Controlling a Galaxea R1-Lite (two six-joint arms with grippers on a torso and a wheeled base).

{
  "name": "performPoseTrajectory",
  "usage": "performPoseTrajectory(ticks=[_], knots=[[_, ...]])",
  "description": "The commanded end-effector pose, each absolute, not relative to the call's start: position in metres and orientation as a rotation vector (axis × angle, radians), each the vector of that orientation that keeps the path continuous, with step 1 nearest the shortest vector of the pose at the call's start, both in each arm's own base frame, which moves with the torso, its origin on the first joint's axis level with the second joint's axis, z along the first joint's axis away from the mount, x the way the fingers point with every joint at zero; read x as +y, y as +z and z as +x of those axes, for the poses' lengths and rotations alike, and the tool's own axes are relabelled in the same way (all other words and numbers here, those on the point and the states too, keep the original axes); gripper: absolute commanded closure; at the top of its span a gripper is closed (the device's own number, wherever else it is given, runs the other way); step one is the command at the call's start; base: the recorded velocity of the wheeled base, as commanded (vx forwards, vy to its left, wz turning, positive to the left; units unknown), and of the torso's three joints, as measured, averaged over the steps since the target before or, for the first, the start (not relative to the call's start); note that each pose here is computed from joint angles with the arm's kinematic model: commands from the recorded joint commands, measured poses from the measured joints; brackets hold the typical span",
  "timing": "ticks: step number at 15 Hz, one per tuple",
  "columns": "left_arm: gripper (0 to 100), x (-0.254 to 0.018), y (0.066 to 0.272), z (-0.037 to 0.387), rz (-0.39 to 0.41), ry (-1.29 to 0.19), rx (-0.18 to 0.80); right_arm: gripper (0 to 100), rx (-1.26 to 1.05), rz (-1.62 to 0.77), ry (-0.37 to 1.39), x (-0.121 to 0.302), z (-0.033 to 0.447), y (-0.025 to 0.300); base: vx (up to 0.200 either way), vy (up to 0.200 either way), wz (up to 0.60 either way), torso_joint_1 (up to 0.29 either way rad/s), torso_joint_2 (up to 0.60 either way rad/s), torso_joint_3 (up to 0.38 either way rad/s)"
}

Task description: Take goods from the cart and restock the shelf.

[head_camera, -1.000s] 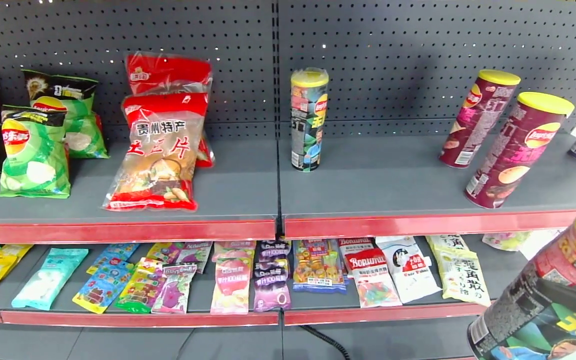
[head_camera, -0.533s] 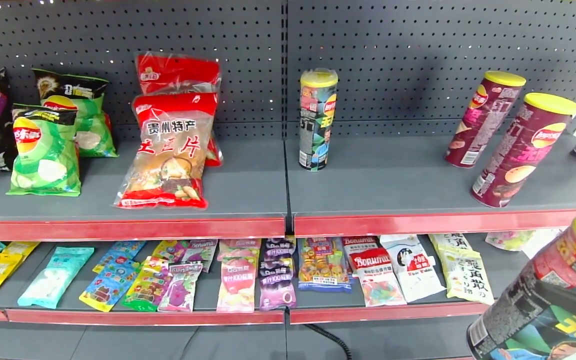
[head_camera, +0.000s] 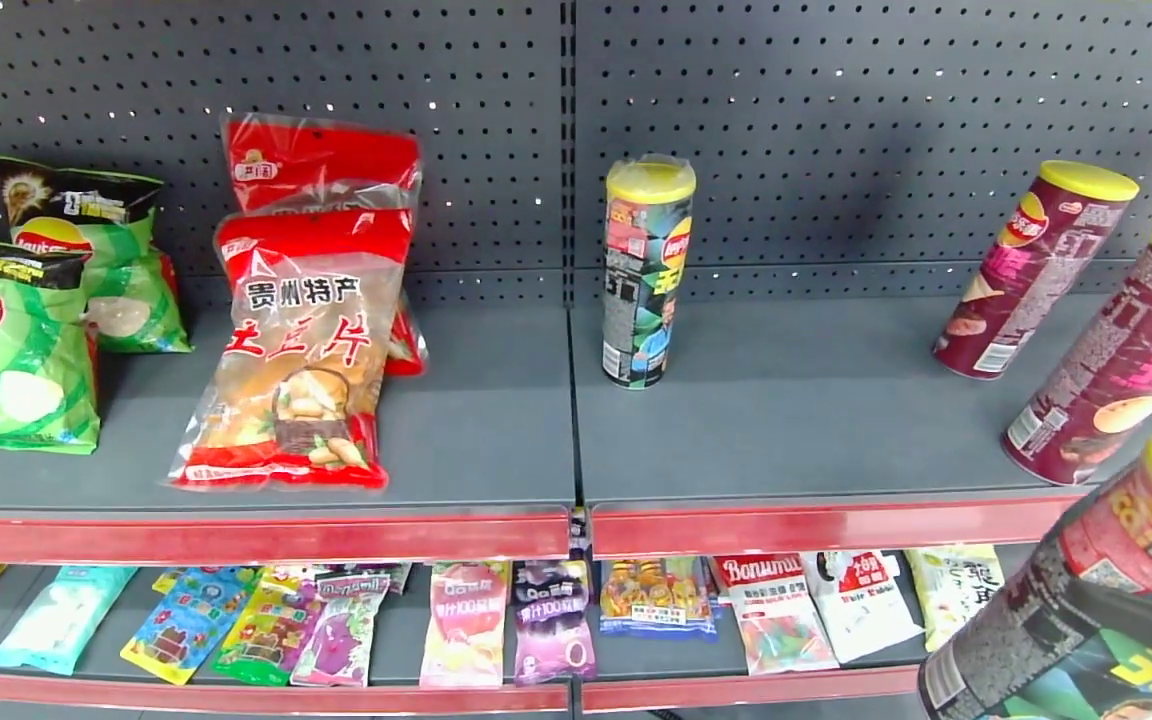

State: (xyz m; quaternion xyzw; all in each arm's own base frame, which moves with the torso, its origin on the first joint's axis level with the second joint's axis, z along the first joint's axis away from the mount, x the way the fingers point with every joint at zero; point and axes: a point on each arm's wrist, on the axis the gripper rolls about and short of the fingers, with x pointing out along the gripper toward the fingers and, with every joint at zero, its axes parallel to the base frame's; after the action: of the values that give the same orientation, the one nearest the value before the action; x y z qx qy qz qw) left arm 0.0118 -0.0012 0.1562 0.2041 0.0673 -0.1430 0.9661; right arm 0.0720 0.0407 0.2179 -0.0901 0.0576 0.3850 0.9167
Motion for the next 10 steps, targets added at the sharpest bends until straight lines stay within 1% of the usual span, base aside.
performPoseTrajectory(ticks=[1,4,5,10], knots=[[0,-0.0013,0.1563,0.012,0.413,-0.289,0.137,100,0.107,-0.189,0.835,0.046,0.0745,0.2242,0.0,0.0,0.0,0.0,0.0,0.0],[0,-0.0012,0.1562,0.0118,0.412,-0.288,0.137,100,0.102,-0.189,0.858,0.0487,0.0756,0.2275,0.0,0.0,0.0,0.0,0.0,0.0],[0,-0.0011,0.1562,0.0118,0.413,-0.286,0.137,100,0.105,-0.19,0.86,0.0493,0.076,0.2272,0.2,0.0,0.0,0.002,0.0,-0.002],[0,-0.0012,0.1563,0.0118,0.413,-0.289,0.135,100,0.11,-0.191,0.858,0.0494,0.0763,0.2265,0.0,0.0,0.0,0.0,0.0,0.0]])
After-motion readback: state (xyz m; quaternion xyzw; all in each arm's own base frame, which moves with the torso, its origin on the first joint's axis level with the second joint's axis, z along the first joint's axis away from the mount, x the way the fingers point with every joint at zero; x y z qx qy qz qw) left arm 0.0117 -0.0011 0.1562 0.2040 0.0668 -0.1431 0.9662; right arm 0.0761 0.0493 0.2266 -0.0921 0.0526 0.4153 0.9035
